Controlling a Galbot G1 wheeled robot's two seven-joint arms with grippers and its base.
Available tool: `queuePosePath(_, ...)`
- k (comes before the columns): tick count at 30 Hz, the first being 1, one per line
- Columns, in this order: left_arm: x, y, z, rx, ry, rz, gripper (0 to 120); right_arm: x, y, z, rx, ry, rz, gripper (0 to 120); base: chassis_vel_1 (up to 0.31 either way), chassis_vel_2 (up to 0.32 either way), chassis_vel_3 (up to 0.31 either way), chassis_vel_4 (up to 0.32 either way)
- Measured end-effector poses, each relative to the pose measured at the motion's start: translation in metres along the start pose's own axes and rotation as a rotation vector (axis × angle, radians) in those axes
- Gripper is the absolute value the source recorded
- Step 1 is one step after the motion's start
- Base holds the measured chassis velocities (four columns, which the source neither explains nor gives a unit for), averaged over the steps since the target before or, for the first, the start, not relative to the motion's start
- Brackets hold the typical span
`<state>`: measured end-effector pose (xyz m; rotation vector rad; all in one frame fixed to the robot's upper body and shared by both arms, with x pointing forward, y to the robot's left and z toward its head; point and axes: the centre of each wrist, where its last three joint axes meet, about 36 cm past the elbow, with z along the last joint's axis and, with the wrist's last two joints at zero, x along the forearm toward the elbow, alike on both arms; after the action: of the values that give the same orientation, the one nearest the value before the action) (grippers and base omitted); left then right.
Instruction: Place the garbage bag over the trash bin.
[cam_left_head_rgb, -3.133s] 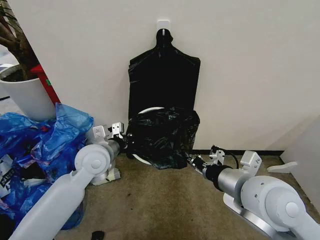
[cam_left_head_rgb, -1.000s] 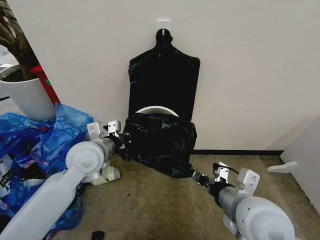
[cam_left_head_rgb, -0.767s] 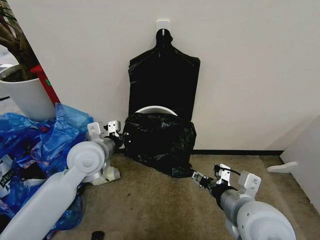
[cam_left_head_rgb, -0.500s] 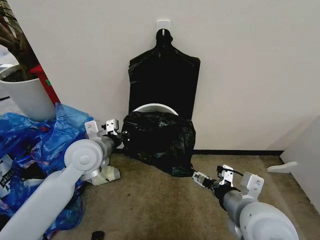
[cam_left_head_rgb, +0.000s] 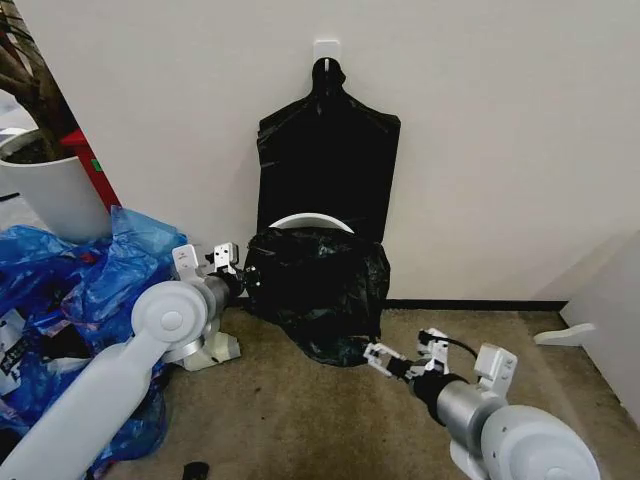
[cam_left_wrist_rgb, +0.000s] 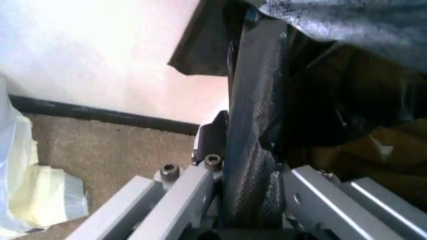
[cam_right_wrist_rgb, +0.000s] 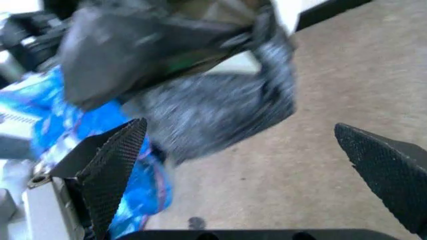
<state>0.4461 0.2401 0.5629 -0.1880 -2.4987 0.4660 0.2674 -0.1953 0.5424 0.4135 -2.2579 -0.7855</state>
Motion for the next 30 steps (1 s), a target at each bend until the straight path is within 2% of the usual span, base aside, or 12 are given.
queuePosePath(7, -0.009, 0.009, -0.001, -0.011, 0.007, -0.018, 1, 0.003, -0.004, -0.010, 0.044, -0.046, -0.015, 100, 0.000, 0.000, 0.000, 0.000)
queuePosePath(11, -0.012, 0.010, 0.007, -0.036, 0.013, -0.021, 1, 0.004, -0.001, -0.026, 0.154, -0.139, 0.006, 100, 0.000, 0.000, 0.000, 0.000)
queuePosePath(14, -0.012, 0.007, 0.013, -0.087, 0.002, -0.027, 1, 0.009, -0.001, -0.043, 0.325, -0.230, -0.009, 100, 0.000, 0.000, 0.000, 0.000)
queuePosePath(15, -0.012, 0.007, 0.013, -0.087, 0.002, -0.027, 1, 0.009, -0.001, -0.043, 0.325, -0.230, -0.009, 100, 0.000, 0.000, 0.000, 0.000)
queuePosePath(17, -0.013, 0.006, 0.014, -0.116, -0.009, -0.031, 1, 0.011, -0.001, -0.048, 0.448, -0.265, -0.038, 100, 0.000, 0.000, 0.000, 0.000)
queuePosePath(18, -0.013, 0.004, 0.014, -0.136, -0.014, -0.030, 1, 0.012, 0.000, -0.053, 0.561, -0.294, -0.085, 100, 0.000, 0.000, 0.000, 0.000)
queuePosePath(20, -0.011, 0.001, 0.010, -0.159, -0.025, -0.026, 1, 0.013, 0.005, -0.063, 0.700, -0.311, -0.193, 100, 0.000, 0.000, 0.000, 0.000)
queuePosePath(24, -0.007, -0.008, 0.000, -0.184, -0.042, -0.009, 1, 0.008, 0.014, -0.078, 0.835, -0.322, -0.293, 100, 0.000, 0.000, 0.000, 0.000)
queuePosePath(25, -0.007, -0.009, -0.002, -0.186, -0.045, -0.007, 1, 0.007, 0.014, -0.080, 0.851, -0.321, -0.300, 100, 0.000, 0.000, 0.000, 0.000)
queuePosePath(27, -0.014, -0.022, -0.022, -0.209, -0.063, 0.015, 1, 0.003, 0.010, -0.085, 0.954, -0.317, -0.297, 100, 0.000, 0.000, 0.000, 0.000)
queuePosePath(30, -0.022, -0.033, -0.027, -0.232, -0.055, 0.034, 1, 0.001, 0.007, -0.086, 1.016, -0.326, -0.270, 100, 0.000, 0.000, 0.000, 0.000)
